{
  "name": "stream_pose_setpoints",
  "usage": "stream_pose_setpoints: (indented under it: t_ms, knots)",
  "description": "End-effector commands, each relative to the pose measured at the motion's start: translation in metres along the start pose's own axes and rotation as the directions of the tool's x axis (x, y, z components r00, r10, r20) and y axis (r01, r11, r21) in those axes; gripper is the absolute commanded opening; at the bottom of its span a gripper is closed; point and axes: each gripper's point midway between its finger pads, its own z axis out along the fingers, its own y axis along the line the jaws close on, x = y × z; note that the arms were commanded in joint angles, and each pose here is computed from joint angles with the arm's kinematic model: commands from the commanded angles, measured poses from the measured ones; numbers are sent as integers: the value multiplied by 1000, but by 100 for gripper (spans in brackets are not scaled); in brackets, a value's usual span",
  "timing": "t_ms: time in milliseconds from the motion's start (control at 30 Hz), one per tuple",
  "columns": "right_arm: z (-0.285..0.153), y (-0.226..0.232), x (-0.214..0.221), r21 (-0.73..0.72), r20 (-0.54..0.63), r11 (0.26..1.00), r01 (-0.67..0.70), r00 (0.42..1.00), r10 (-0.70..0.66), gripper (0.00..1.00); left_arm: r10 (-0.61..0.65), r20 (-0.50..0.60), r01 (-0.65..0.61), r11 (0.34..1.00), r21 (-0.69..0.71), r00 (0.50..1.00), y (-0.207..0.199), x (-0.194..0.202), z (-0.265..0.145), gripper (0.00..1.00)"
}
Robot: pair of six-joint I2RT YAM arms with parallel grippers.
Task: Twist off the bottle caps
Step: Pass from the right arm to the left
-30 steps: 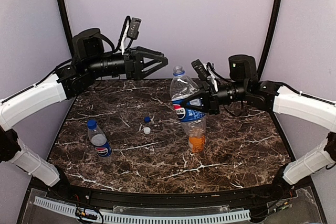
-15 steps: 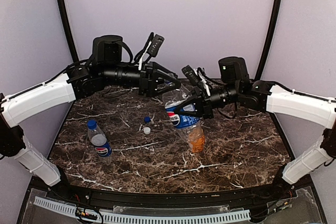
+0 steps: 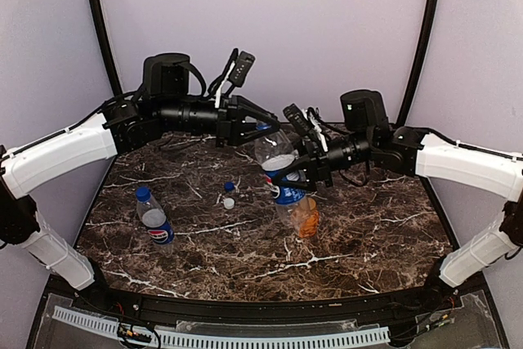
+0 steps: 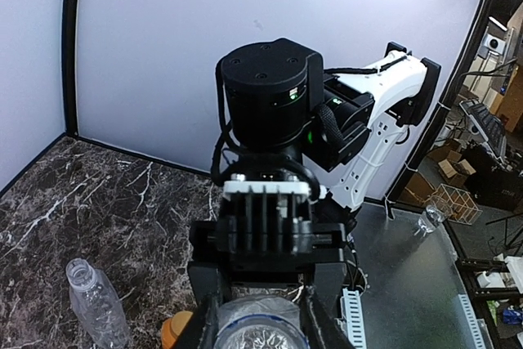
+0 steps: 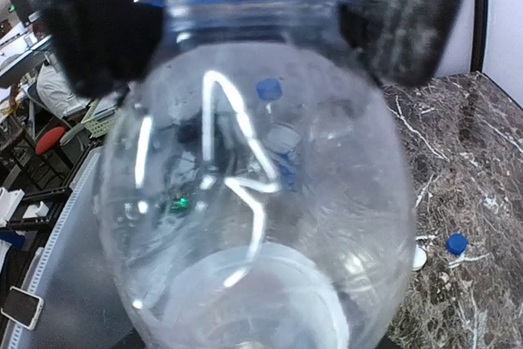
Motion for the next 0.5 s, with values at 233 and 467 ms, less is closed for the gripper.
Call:
stream_pose_setpoints:
  t_ms: [233, 467]
  knots:
    - [-32, 0, -21, 160, 65, 986, 56, 996, -67, 97, 62, -26, -67, 946, -317, 998, 39, -2, -33, 0]
    - [-57, -23, -22, 320, 96, 947, 3, 995, -36, 98, 104, -101, -143, 820, -554, 989, 105, 18, -27, 0]
